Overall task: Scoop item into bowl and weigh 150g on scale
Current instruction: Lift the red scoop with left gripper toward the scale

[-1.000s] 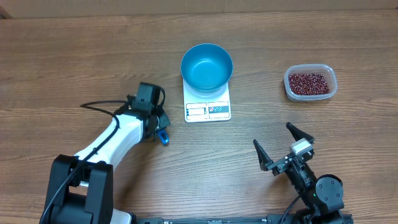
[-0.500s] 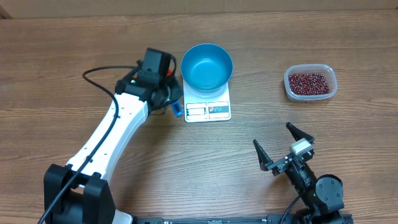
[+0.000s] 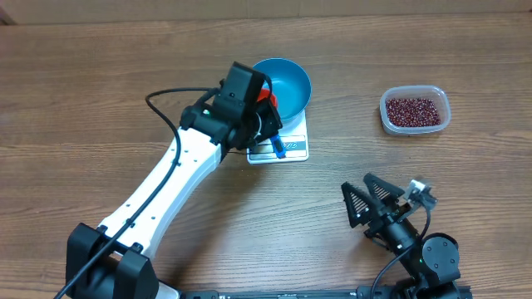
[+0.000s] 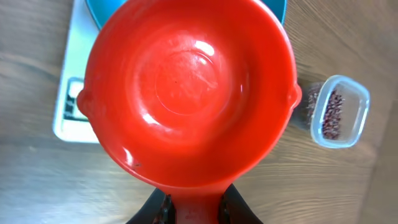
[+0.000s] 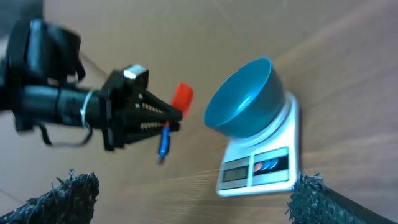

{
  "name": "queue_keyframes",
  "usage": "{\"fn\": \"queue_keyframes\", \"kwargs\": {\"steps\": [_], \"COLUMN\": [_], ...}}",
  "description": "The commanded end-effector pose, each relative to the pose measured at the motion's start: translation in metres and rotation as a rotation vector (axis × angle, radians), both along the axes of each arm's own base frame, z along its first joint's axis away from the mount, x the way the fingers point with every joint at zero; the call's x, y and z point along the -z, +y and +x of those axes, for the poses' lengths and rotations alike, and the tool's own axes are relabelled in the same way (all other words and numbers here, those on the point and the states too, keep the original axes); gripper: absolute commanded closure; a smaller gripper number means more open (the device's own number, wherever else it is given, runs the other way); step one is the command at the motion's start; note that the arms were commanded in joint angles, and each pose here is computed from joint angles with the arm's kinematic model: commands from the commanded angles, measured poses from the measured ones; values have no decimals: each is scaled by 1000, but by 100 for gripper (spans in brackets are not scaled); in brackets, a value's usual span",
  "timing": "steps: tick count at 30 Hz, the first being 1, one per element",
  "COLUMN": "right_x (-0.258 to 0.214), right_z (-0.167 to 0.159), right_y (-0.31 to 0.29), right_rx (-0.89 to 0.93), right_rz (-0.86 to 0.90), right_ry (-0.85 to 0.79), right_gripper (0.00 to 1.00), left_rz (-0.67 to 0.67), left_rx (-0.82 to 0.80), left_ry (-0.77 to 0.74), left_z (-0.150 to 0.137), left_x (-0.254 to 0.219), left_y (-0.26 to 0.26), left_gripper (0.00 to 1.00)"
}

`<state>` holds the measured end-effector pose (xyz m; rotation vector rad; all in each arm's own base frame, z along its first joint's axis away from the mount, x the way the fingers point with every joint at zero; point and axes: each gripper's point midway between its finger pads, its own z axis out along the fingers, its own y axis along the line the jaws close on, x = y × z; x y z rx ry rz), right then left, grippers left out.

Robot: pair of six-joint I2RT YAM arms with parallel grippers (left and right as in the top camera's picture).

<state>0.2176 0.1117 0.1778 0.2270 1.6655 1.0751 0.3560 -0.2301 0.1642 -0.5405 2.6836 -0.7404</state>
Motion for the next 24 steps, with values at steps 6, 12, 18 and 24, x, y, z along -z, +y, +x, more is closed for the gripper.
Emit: {"fn": "queue_keyframes", "kwargs": {"steps": [6,12,18,24], "right_x": [-7,-22,-27,-39], "right_z": [-2,-9,-15,-14], "right_y": [2,11,18,21], "right_rx": [-19,-90,-137,-150], "right_rz": [232,166,135,59], "right_ry": [103,-7,-43,-71], "right_gripper": [0,6,10,13], "left_rz": [-154,-188,-242,-249], "left_rx": [-184,-223,-244,-248], "left_ry": [117,160,207,204], "left_z": [-16,-22,-26,-25], "left_x": [-17,-18,-21,-22], "left_y": [-26,-35,-42,-43], "left_gripper": [96,96,96,96]}}
